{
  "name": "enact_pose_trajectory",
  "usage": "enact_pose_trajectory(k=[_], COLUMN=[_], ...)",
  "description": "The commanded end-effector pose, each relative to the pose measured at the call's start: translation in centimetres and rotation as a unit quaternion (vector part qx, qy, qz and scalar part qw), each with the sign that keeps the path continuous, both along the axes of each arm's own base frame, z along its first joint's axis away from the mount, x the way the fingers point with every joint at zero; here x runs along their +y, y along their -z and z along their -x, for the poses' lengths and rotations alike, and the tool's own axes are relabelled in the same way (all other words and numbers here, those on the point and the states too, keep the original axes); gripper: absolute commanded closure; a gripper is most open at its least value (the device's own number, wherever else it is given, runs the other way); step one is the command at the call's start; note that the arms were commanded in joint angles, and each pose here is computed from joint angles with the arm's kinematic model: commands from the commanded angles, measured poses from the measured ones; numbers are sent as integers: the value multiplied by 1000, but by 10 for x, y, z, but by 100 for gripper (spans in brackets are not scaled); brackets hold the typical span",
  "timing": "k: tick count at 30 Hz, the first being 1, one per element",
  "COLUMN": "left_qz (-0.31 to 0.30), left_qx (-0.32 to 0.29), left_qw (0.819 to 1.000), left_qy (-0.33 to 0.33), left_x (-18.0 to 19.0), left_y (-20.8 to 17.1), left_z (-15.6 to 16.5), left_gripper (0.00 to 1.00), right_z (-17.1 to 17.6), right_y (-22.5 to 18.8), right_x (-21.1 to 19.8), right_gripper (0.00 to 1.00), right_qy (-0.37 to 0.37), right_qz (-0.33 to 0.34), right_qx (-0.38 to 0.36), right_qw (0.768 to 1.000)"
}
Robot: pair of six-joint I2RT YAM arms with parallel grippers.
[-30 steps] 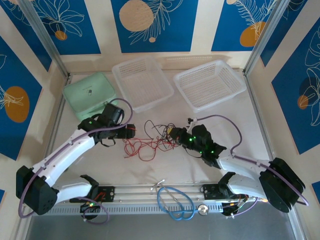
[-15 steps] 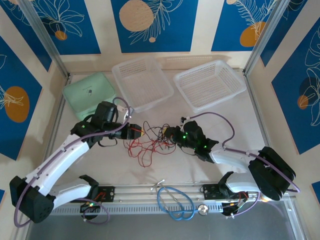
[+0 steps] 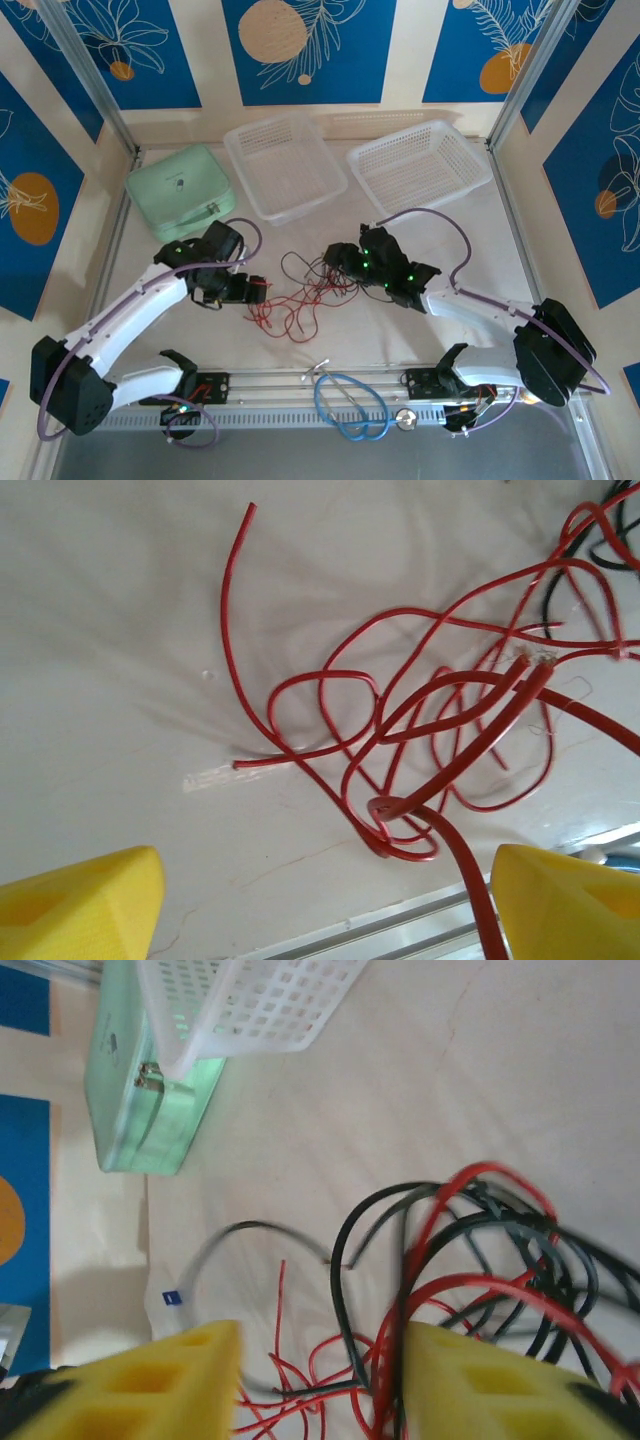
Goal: Untangle the cables
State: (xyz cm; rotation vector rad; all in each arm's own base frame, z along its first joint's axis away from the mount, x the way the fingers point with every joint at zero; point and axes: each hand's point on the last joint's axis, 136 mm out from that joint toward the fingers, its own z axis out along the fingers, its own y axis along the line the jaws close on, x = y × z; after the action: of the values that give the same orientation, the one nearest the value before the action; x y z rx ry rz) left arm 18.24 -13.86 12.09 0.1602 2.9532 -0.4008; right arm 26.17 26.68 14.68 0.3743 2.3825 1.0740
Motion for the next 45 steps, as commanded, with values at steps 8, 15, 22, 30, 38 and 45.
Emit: enact_pose_trajectory(k=[8,15,22,30,38,45], left_qz=[-35,-10,0,-4,-10,-9], left_qx=[-8,-3,0,8,12,22], left_qw=[999,1000,999,999,998,998], left_qy=[4,28,46,49,54,62], left_x=[4,-11,-17,-16,-12,-12], left_y=[-3,-2,-10,-4,-1,4], left_z=[-19,-26,-26,-22,-19,-12], left_gripper=[14,15,16,16,16,16], right_z=[32,78,89,65,48,37], right_y=[-1,-32,-45,-54,-55,-63], right_x=[8,55,96,126,133,132], right_gripper=[24,24,26,41,66,91], right_qy=[-216,-429,-470,-440,-418,-402], right_qz=[175,203,156,159,178,182], right_qx=[-26,-287,-416,-436,-434,-437], right_qw=[960,832,763,769,778,784])
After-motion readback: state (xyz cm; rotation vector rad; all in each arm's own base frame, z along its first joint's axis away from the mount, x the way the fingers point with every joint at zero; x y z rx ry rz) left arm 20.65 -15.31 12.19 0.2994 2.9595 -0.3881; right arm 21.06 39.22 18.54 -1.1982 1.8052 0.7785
